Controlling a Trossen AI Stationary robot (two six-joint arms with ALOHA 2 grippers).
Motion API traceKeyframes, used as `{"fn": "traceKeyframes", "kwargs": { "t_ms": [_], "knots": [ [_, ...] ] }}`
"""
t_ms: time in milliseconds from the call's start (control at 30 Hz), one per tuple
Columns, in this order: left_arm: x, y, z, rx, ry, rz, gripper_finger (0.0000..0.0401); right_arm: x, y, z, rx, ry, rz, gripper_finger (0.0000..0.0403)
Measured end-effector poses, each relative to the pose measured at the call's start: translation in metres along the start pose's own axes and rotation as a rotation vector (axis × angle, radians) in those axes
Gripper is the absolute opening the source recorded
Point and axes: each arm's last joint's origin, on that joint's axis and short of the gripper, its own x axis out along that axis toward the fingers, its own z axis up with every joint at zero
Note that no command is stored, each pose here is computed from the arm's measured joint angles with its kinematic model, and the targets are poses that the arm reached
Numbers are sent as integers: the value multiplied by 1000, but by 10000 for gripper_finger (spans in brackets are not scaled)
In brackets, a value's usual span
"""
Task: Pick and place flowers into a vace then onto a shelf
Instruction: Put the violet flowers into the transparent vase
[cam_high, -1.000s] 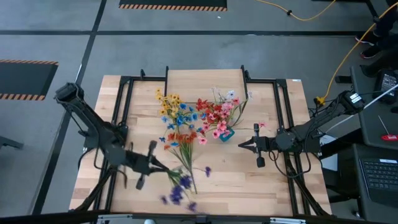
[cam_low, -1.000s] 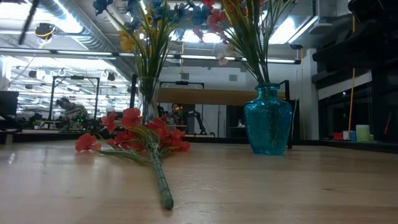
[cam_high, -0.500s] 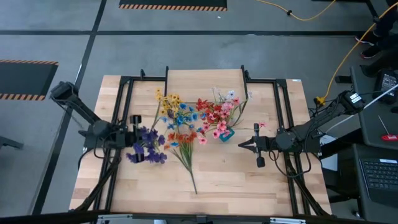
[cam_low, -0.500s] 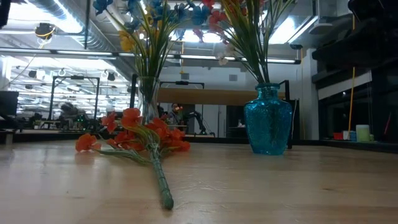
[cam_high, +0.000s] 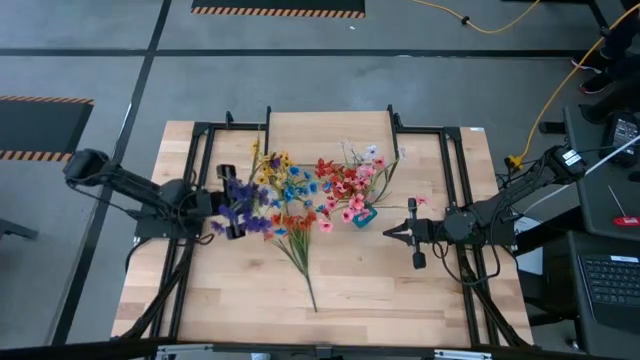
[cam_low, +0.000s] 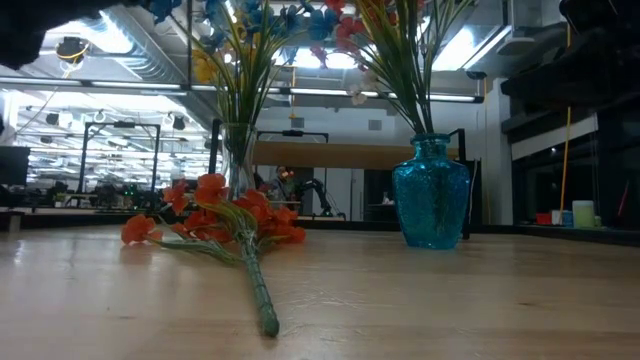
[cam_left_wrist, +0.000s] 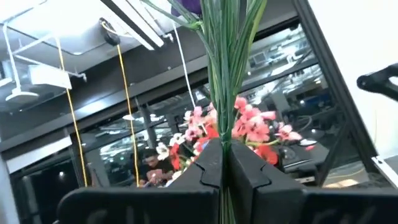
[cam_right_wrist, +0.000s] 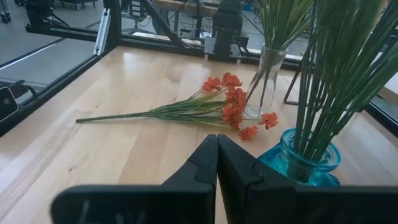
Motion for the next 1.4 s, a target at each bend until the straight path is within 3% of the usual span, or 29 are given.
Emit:
{"fn": "traceKeyframes", "kwargs": {
  "t_ms": [133,433,1033,1400],
  "knots": [
    [5,12,-11,-24,39,69,3,0,0,0,3,0,0,14],
    [15,24,-28,-63,-8,34,3,0,0,0,3,1,0,14],
    [24,19,-61,-83,8,31,3,0,0,0,5,3,1,14],
    [24,18,-75,-123,107,131,3,0,0,-1,15,11,4,14]
  ]
}}
